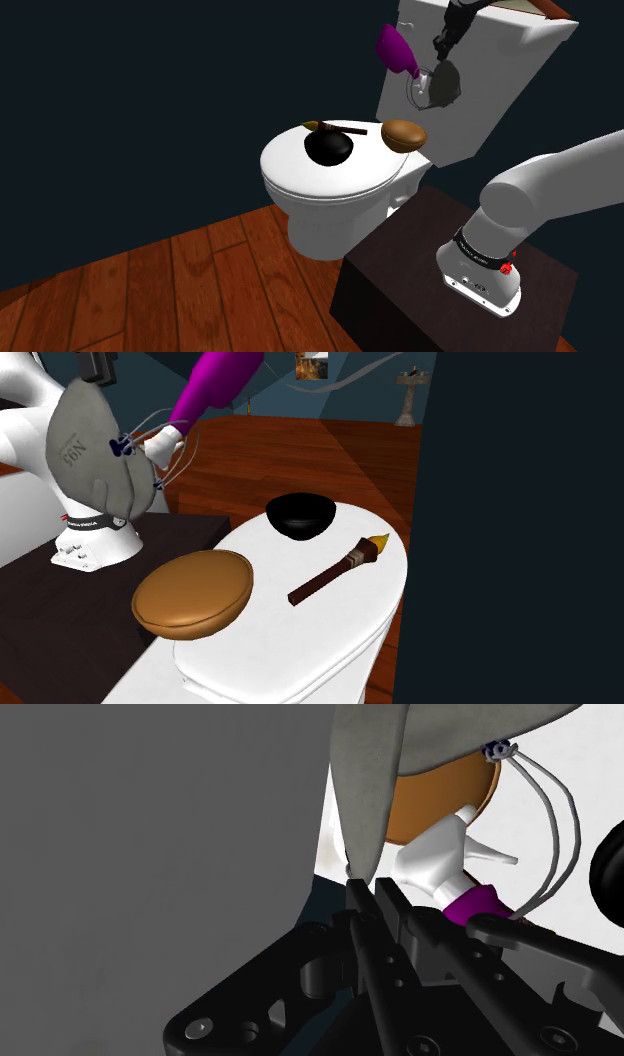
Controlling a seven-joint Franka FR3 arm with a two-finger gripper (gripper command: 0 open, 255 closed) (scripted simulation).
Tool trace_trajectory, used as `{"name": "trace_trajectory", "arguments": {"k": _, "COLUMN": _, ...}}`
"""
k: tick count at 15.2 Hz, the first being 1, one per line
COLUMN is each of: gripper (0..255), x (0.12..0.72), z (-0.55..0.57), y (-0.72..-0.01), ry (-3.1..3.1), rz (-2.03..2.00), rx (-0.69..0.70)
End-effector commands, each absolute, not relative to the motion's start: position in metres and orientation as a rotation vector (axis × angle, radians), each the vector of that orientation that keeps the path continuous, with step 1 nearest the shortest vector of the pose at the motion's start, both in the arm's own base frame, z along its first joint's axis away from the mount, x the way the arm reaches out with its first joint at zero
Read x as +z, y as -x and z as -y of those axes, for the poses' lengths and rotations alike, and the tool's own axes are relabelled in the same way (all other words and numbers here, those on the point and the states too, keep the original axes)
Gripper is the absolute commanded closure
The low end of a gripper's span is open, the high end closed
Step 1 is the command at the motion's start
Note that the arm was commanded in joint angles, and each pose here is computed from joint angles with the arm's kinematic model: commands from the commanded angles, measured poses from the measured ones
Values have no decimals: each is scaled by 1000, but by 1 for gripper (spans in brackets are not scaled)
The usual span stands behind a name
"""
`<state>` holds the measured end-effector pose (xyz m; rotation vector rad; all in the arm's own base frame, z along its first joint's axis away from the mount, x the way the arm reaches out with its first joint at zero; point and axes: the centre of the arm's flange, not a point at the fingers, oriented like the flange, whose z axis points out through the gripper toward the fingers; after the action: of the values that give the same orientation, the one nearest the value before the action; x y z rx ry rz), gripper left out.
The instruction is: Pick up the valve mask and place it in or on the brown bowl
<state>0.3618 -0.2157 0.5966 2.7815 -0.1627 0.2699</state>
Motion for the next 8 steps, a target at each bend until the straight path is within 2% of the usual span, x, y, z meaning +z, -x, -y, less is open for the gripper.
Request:
{"name": "trace_trajectory", "arguments": {"k": 1, "gripper": 255, "x": 586, "z": 215, "y": -363, "ry": -2781, "rz": 163, "rx": 271}}
{"name": "trace_trajectory", "arguments": {"k": 8, "gripper": 255, "x": 549, "z": 215, "y": -363, "ry": -2781, "rz": 163, "rx": 271}}
